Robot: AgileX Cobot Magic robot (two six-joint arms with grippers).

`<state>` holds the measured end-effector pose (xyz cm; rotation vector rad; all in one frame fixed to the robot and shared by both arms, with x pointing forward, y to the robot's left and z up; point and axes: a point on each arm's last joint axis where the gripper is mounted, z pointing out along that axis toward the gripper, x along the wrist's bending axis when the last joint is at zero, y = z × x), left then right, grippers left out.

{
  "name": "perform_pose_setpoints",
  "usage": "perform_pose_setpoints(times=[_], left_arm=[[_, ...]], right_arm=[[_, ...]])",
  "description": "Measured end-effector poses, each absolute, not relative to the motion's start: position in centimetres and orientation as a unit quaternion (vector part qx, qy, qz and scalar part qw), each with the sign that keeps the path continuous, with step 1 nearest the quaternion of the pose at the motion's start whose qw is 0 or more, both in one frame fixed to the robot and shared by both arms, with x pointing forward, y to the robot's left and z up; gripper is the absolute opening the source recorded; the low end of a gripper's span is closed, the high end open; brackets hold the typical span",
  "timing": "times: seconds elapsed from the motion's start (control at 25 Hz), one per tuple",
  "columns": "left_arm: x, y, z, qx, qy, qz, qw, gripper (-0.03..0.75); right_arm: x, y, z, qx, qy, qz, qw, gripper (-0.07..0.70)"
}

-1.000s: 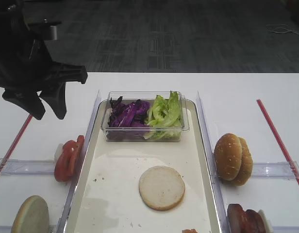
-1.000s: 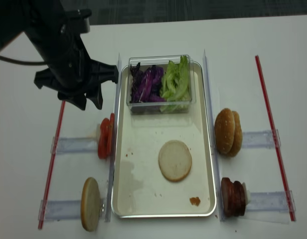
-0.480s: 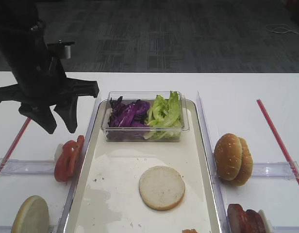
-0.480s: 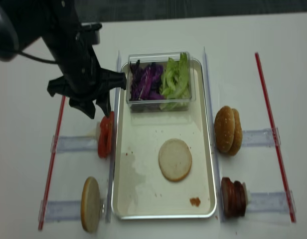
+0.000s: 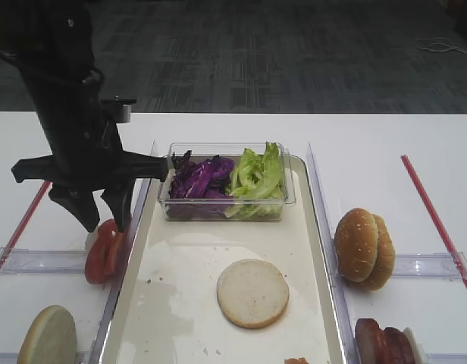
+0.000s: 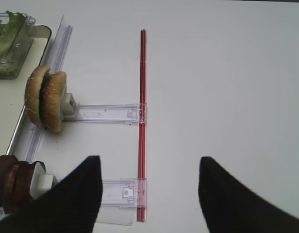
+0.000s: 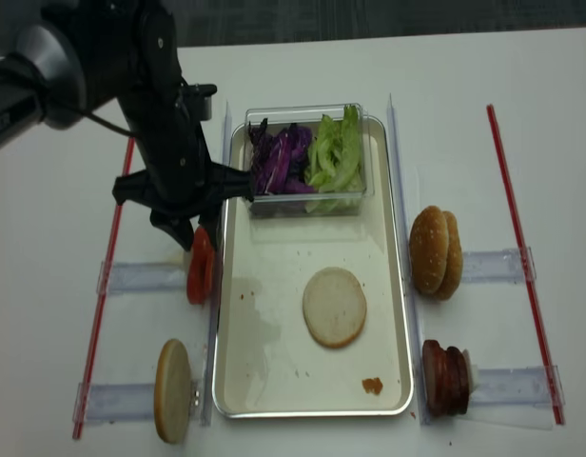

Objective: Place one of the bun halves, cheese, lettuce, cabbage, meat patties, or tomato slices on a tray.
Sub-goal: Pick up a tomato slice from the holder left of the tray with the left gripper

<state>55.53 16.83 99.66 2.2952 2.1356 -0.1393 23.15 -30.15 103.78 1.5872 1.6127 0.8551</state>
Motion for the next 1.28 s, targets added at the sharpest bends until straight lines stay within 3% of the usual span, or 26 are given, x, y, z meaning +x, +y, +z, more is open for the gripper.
perform_pose_setpoints(times=[1.28], left_arm=[[57.3, 15.9, 95.3, 0.744, 0.665, -0.059, -0.007, 0.28]], right_arm=[[23.1, -30.2, 103.8, 0.614, 0.624, 0.331, 0.353, 0.453]])
